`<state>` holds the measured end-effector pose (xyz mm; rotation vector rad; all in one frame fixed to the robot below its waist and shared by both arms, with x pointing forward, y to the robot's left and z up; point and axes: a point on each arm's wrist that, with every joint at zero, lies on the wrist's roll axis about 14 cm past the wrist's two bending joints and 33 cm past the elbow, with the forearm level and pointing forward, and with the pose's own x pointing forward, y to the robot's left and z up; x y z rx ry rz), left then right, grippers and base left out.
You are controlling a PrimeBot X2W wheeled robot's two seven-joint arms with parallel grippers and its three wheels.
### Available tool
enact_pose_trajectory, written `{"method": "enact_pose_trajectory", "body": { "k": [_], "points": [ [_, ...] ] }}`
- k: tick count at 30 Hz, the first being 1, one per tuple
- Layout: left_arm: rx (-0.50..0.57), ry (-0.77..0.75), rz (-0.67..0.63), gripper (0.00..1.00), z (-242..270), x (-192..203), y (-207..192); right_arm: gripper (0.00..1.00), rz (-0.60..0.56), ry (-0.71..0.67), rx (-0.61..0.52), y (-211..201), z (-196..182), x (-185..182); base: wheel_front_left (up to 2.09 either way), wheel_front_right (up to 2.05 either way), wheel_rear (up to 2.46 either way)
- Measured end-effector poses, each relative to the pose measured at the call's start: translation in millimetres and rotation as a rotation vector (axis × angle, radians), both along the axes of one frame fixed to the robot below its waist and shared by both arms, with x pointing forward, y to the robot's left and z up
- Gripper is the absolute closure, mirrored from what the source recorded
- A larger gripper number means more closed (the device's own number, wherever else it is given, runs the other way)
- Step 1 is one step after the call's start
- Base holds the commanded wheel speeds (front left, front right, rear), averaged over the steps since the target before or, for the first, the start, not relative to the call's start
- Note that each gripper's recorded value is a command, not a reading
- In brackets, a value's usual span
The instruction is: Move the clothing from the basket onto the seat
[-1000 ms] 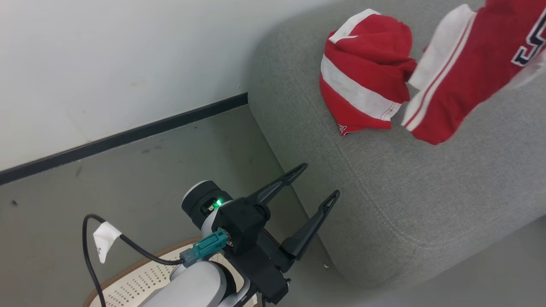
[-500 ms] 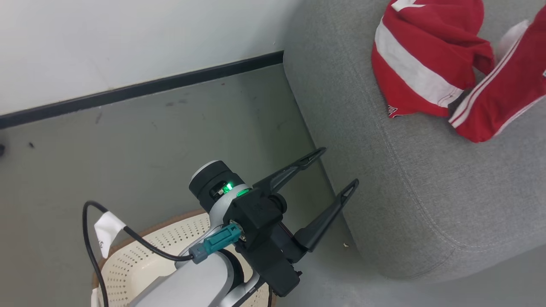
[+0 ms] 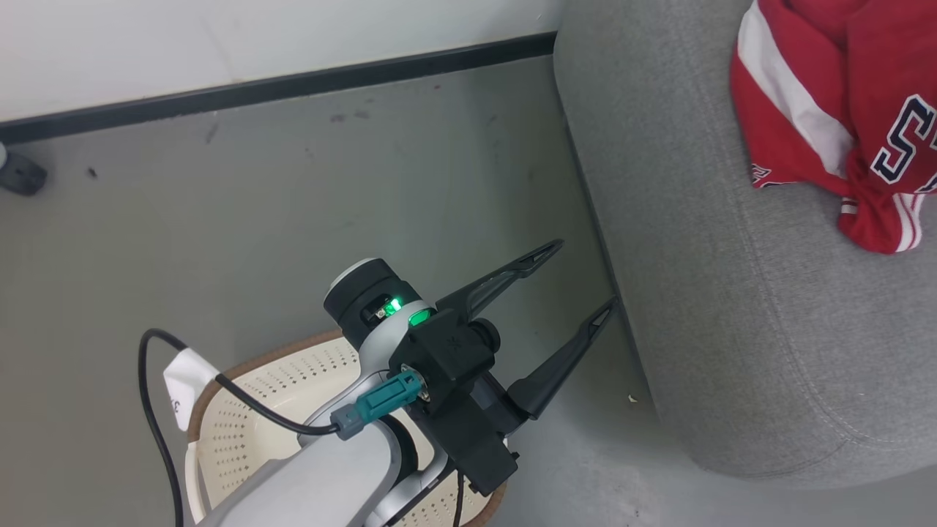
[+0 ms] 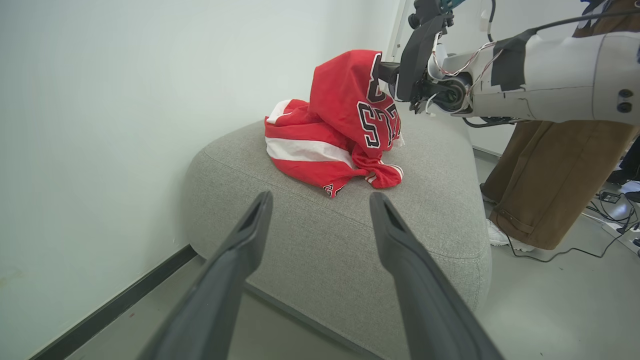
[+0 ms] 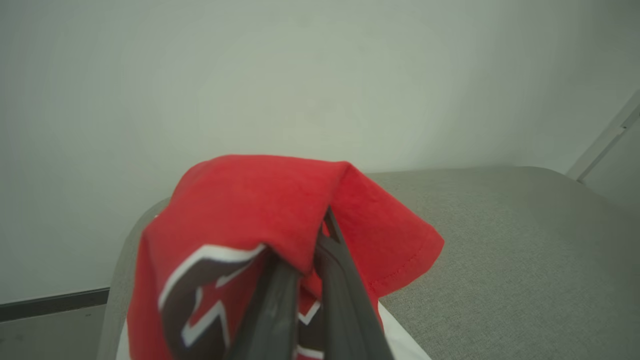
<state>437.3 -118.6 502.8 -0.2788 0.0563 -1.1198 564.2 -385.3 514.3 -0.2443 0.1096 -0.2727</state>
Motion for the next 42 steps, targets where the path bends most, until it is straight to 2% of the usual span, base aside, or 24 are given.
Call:
{"method": "enact_pose_trajectory", "body": {
  "k": [9,10,11,12,13,14,15,30,35,42],
  "points": [
    [0.02,0.028,0.022,0.0,-14.5,6.1,7.1,1.0,-0.015,0.123,0.031,5.2,-48.1,-3.3,0.0,0.0,0.0],
    [0.02,0.028,0.024,0.0,-14.9,6.7,7.4,0.92,-0.013,0.129,0.033,6.6,-49.8,-3.9,0.0,0.0,0.0],
    [0.021,0.028,0.025,0.0,-15.3,7.3,7.3,0.71,-0.008,0.132,0.037,8.2,-50.8,-4.4,0.0,0.0,0.0],
    [0.02,0.027,0.025,0.0,-15.4,7.5,7.1,0.62,-0.002,0.133,0.04,9.9,-51.1,-4.7,0.0,0.0,0.0],
    [0.02,0.026,0.024,0.0,-15.7,7.4,6.6,0.37,-0.002,0.132,0.042,10.3,-50.4,-5.3,0.0,0.0,0.0],
    [0.023,0.026,0.023,0.0,-16.3,7.3,6.2,0.05,-0.003,0.13,0.043,10.4,-49.3,-6.1,0.0,0.0,0.0],
    [0.021,0.024,0.023,0.0,-15.8,7.2,5.8,0.0,0.002,0.13,0.045,11.0,-48.7,-7.3,0.0,0.0,0.0],
    [0.018,0.007,0.086,0.0,-8.9,9.5,13.7,0.0,0.044,0.137,0.011,13.9,-41.4,-57.6,0.0,0.0,0.0],
    [0.011,0.001,0.147,0.0,-1.0,12.1,24.1,0.0,0.059,0.098,0.009,18.4,-28.5,-74.7,0.0,0.0,0.0],
    [0.012,0.043,0.301,0.0,-3.8,14.3,58.8,0.0,0.092,0.029,0.03,34.1,-13.0,-95.0,0.0,0.0,0.0]
  ]
}}
